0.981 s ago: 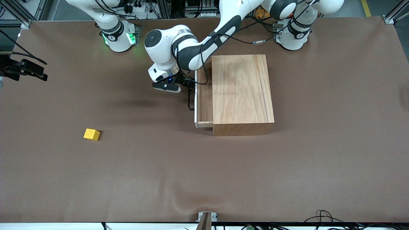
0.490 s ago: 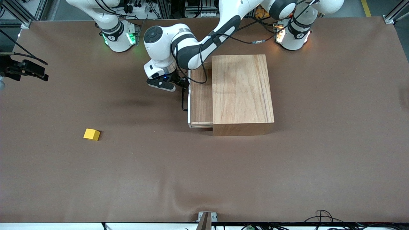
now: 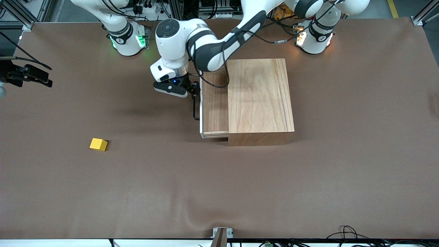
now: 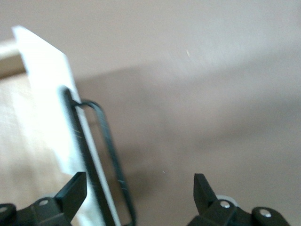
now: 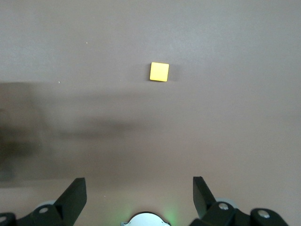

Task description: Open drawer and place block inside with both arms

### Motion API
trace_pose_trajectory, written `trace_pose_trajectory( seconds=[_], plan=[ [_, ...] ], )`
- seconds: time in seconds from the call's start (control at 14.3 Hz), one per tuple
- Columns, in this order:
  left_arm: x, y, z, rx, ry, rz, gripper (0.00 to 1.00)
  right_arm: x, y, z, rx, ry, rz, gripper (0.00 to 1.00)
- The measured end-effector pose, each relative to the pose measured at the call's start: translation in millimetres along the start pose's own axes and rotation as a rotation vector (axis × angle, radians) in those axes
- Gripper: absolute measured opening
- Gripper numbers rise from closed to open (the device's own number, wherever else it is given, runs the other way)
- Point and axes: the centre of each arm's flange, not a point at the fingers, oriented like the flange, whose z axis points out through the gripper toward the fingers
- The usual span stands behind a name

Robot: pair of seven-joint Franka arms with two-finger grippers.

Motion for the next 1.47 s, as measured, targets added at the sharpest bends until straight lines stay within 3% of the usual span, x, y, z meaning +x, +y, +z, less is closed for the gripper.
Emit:
trace_pose_trajectory(
  seconds=[0.35, 0.63, 0.84, 1.05, 1.26, 1.47],
  plan=[
    [73.6, -151.7, -152.7, 0.043, 0.025, -0.192, 1.00, 0.8, 0.8, 3.7, 0.000, -0.008, 0.002, 1.00],
    [96.9, -313.0, -247.1, 0.100, -0.006, -0.305, 1.00, 7.2, 8.6, 20.8, 0.002, -0.009, 0.016, 1.00],
    [88.2, -401.6, -281.5, 0.151, -0.076, -0.416, 1.00, 14.6, 16.4, 37.8, 0.004, -0.005, 0.030, 1.00],
    [81.6, -481.3, -306.5, 0.165, -0.092, -0.513, 1.00, 24.5, 21.6, 49.9, 0.003, 0.003, 0.038, 1.00],
    [71.1, -552.7, -317.3, 0.162, -0.142, -0.507, 1.00, 47.3, 38.4, 83.2, 0.006, -0.002, 0.064, 1.00],
    [57.5, -581.5, -326.9, 0.142, -0.181, -0.510, 1.00, 73.5, 53.0, 131.7, 0.005, 0.014, 0.084, 1.00]
  ],
)
